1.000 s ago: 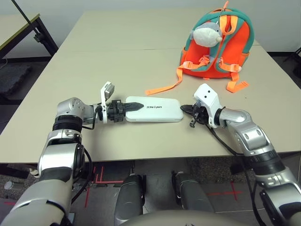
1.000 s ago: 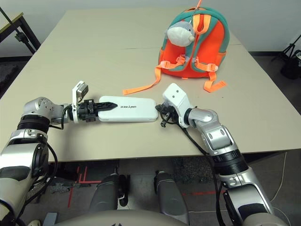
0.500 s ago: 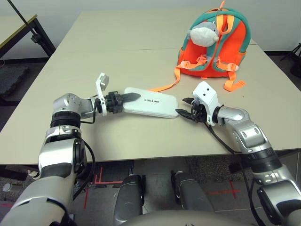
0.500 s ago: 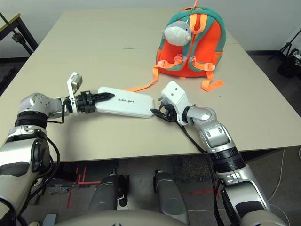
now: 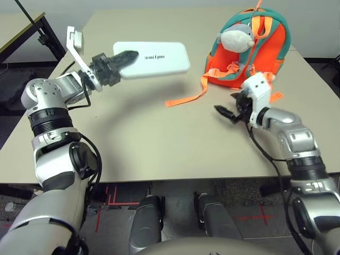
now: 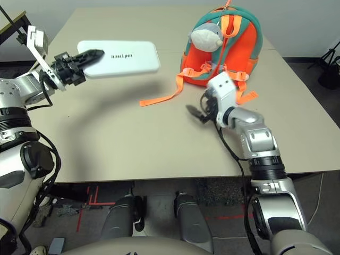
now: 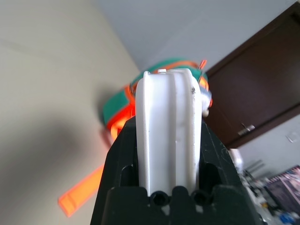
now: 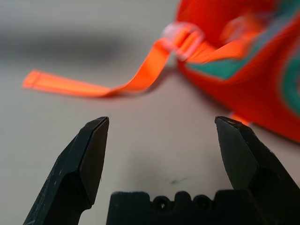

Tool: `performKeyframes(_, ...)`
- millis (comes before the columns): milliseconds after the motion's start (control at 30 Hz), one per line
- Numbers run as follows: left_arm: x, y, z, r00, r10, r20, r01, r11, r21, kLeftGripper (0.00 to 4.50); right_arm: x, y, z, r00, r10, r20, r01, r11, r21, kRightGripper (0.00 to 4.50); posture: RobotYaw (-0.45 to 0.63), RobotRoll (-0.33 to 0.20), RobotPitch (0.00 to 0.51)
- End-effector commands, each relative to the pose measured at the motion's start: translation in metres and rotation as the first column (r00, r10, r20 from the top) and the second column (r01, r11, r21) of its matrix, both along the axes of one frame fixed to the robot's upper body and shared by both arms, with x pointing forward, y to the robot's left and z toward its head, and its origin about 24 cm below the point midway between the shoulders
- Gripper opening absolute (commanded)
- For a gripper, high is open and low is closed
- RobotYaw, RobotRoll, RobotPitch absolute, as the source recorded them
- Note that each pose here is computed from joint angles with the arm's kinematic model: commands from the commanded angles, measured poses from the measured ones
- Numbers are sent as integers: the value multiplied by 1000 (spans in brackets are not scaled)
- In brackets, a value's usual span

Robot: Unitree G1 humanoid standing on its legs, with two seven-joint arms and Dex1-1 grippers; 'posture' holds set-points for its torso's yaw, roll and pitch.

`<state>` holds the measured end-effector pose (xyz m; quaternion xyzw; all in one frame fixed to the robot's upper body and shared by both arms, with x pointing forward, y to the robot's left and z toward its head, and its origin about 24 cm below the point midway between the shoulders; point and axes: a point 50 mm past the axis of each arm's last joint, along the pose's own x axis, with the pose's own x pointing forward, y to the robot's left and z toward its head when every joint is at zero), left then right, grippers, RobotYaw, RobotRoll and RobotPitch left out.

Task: Put the pencil case into the backpack and zip it.

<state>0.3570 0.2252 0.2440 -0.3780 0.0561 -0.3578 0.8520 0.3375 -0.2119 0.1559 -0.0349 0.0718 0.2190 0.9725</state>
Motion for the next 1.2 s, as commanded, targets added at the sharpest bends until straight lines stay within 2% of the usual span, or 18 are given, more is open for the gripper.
performKeyframes(33, 0, 0, 15, 996, 37, 80, -36, 999, -19, 1295, 2, -15, 10, 997, -77, -14, 78, 993, 93, 4500, -142, 0, 100)
performKeyframes(167, 4, -2, 16, 992, 72, 100, -71, 997, -11, 1294, 6, -22, 27, 991, -130, 29, 125, 983, 137, 4500, -153, 0, 95)
performKeyframes(300, 9, -4, 18, 988, 103, 119, -103, 995, -6, 1294, 17, -18, 33, 984, -173, 52, 163, 973, 161, 4500, -166, 0, 93)
performKeyframes(800, 12, -8, 24, 975, 143, 168, -148, 989, 22, 1294, 68, -3, 26, 957, -277, 84, 259, 949, 182, 4500, -132, 0, 87)
performKeyframes(1167, 9, -10, 24, 973, 150, 174, -159, 987, 39, 1294, 80, 9, 19, 955, -283, 92, 266, 950, 166, 4500, -112, 0, 92)
performKeyframes(1200, 9, -10, 24, 973, 150, 174, -159, 987, 40, 1294, 80, 10, 18, 954, -284, 93, 266, 950, 165, 4331, -112, 0, 92)
